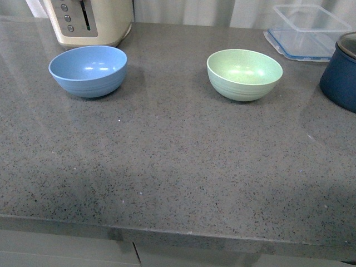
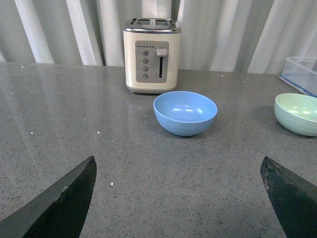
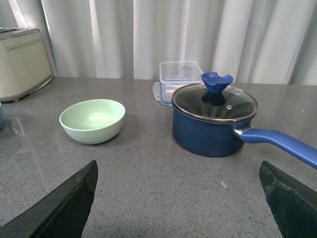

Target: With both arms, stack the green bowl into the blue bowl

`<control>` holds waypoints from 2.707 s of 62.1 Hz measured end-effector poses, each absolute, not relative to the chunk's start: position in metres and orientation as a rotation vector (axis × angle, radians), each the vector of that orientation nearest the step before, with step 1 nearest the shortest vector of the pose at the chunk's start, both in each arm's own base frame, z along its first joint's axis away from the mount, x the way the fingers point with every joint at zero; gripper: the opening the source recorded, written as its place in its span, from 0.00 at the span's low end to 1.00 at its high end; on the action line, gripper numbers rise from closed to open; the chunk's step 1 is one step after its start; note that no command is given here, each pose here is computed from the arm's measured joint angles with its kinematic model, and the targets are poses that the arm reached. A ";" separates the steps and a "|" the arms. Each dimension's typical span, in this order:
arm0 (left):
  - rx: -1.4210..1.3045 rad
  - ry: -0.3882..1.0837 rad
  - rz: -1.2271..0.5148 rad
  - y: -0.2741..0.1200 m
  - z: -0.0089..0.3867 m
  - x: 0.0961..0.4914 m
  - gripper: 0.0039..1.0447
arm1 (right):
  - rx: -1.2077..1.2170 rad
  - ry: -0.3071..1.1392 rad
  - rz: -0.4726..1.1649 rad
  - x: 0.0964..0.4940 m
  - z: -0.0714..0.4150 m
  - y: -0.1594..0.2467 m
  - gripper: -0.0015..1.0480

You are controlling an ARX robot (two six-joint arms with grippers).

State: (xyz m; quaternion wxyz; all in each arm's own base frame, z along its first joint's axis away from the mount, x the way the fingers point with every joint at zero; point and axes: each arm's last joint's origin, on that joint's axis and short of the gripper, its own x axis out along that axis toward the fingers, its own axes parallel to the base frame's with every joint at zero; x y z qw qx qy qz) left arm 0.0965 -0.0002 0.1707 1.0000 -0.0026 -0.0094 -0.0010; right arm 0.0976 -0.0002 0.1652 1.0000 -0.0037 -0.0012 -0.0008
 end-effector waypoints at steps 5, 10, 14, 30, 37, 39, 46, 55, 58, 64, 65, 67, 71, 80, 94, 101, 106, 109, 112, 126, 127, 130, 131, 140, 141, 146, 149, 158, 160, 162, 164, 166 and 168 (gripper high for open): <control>-0.005 -0.019 -0.002 0.000 0.171 0.097 0.94 | -0.007 -0.002 -0.002 0.098 0.165 0.000 0.90; -0.005 -0.019 -0.002 0.000 0.171 0.097 0.94 | -0.007 -0.002 -0.002 0.098 0.165 0.000 0.90; -0.005 -0.019 -0.002 0.000 0.171 0.097 0.94 | -0.007 -0.002 -0.002 0.098 0.165 0.000 0.90; -0.121 0.248 0.310 0.001 0.168 0.098 0.94 | -0.007 -0.002 -0.002 0.098 0.165 0.000 0.90; -0.225 0.319 0.718 0.017 0.172 0.111 0.94 | -0.007 -0.002 0.001 0.098 0.165 0.000 0.90; -0.268 0.260 0.733 0.025 0.184 0.120 0.94 | -0.007 -0.002 -0.001 0.098 0.165 0.000 0.90; -0.289 0.154 0.665 0.047 0.220 0.147 0.94 | -0.007 -0.002 -0.001 0.098 0.165 0.000 0.90; -0.261 0.263 0.515 0.065 0.229 0.209 0.94 | -0.007 -0.002 -0.001 0.098 0.165 0.000 0.90; -0.258 0.353 0.475 0.065 0.227 0.232 0.94 | -0.007 -0.002 -0.001 0.098 0.165 0.000 0.90; -0.235 0.490 0.380 0.051 0.222 0.274 0.94 | -0.007 -0.002 -0.001 0.098 0.165 0.000 0.90; -0.233 0.505 0.367 0.048 0.221 0.280 0.94 | -0.007 -0.002 -0.001 0.098 0.165 0.000 0.90; -0.224 0.533 0.340 0.041 0.219 0.295 0.94 | -0.007 -0.002 -0.001 0.098 0.165 0.000 0.90; -0.212 0.557 0.314 0.033 0.216 0.312 0.94 | -0.007 -0.002 -0.001 0.098 0.165 0.000 0.90; -0.186 0.584 0.291 0.019 0.209 0.340 0.94 | -0.007 -0.002 -0.001 0.098 0.165 0.000 0.90; -0.185 0.588 0.265 0.013 0.203 0.376 0.94 | -0.007 -0.002 -0.001 0.098 0.165 0.000 0.90; -0.187 0.593 0.257 0.011 0.199 0.389 0.94 | -0.007 -0.002 -0.001 0.098 0.165 0.000 0.90; -0.188 0.598 0.249 0.008 0.195 0.398 0.94 | -0.007 -0.002 -0.001 0.098 0.165 0.000 0.90; -0.191 0.601 0.239 0.006 0.193 0.402 0.94 | -0.007 -0.002 -0.001 0.098 0.165 0.000 0.90; -0.194 0.607 0.234 0.005 0.190 0.405 0.94 | -0.007 -0.002 -0.001 0.098 0.165 0.000 0.90; -0.206 0.622 0.222 -0.002 0.175 0.421 0.94 | -0.007 -0.002 -0.001 0.098 0.165 0.000 0.90; -0.206 0.622 0.222 -0.002 0.173 0.422 0.94 | -0.007 -0.002 -0.001 0.098 0.165 0.000 0.90; -0.208 0.625 0.221 -0.003 0.170 0.424 0.94 | -0.007 -0.002 -0.001 0.098 0.165 0.000 0.90; -0.208 0.625 0.221 -0.003 0.170 0.424 0.94 | -0.007 -0.002 -0.001 0.098 0.165 0.000 0.90; -0.212 0.648 0.223 -0.005 0.156 0.429 0.94 | -0.007 -0.002 -0.001 0.098 0.165 0.000 0.90; -0.212 0.652 0.223 -0.006 0.154 0.430 0.94 | -0.007 -0.002 -0.001 0.098 0.165 0.000 0.90; -0.216 0.666 0.226 -0.006 0.147 0.432 0.94 | -0.007 -0.002 -0.001 0.098 0.165 0.000 0.90; -0.220 0.671 0.229 -0.006 0.144 0.433 0.94 | -0.007 -0.002 -0.001 0.098 0.165 0.000 0.90; -0.248 0.629 0.261 -0.006 0.141 0.436 0.91 | -0.007 -0.002 -0.001 0.098 0.165 0.000 0.90; -0.263 0.604 0.266 -0.006 0.143 0.438 0.86 | -0.007 -0.002 -0.001 0.098 0.165 0.000 0.90; -0.271 0.593 0.266 -0.006 0.144 0.438 0.82 | -0.007 -0.002 -0.001 0.098 0.165 0.000 0.90; -0.278 0.583 0.265 -0.006 0.146 0.439 0.77 | -0.007 -0.002 -0.001 0.098 0.165 0.000 0.90; -0.281 0.577 0.267 -0.006 0.147 0.439 0.72 | -0.007 -0.002 -0.001 0.098 0.165 0.000 0.90; -0.282 0.575 0.269 -0.006 0.148 0.438 0.69 | -0.007 -0.002 -0.001 0.098 0.165 0.000 0.90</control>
